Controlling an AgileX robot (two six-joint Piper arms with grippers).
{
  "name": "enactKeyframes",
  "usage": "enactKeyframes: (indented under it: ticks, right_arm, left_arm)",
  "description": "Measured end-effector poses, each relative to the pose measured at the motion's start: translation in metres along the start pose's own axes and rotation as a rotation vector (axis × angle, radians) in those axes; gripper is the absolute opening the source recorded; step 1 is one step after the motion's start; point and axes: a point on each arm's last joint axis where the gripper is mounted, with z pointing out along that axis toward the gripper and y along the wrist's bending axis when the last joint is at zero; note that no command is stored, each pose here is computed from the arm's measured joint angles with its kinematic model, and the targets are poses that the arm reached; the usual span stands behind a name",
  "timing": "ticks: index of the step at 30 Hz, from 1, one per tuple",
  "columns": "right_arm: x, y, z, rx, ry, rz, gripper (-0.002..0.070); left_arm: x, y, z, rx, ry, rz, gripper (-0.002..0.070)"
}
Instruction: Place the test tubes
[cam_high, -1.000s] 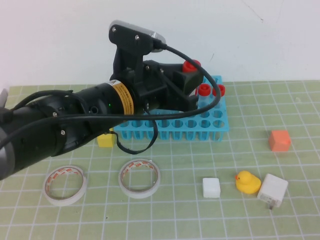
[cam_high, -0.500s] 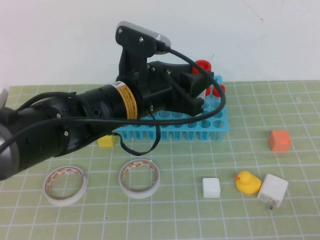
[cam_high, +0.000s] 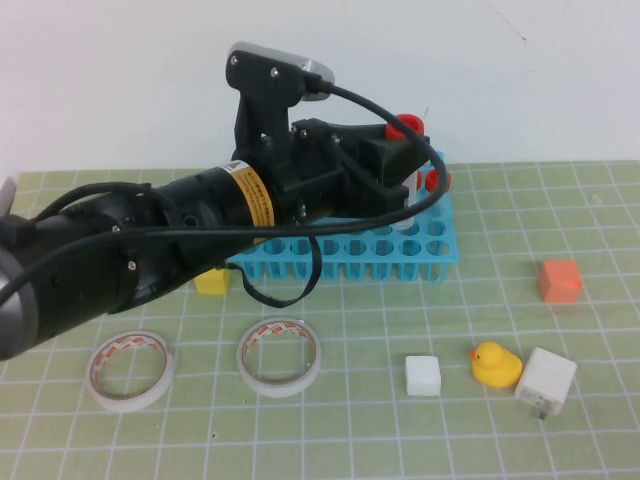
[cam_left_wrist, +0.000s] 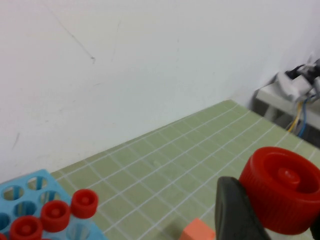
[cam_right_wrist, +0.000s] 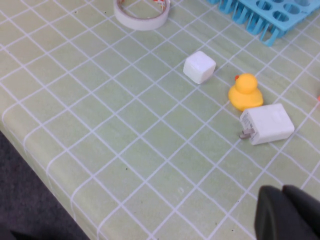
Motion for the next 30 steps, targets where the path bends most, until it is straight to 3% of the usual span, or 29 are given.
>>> enactKeyframes:
  ticks: [11, 18, 26, 30]
  right_arm:
    - [0.0, 0.0, 0.0, -0.002, 0.0, 0.003, -0.0001]
    - [0.0, 0.0, 0.0, -0.002, 0.0, 0.003, -0.0001]
    - [0.0, 0.0, 0.0, -0.002, 0.0, 0.003, -0.0001]
    - [0.0, 0.0, 0.0, -0.002, 0.0, 0.003, -0.0001]
  left_arm:
    - [0.0, -0.003, 0.001, 0.038, -0.014, 0.014, 0.0272]
    - [-0.005, 0.018, 0.005, -0.181, -0.135, 0.109, 0.0272]
    - [0.014, 0.035, 0.017, -0.267, -0.129, 0.055, 0.0272]
    - [0.027, 0.043, 0.024, -0.322, -0.101, 0.126, 0.0272]
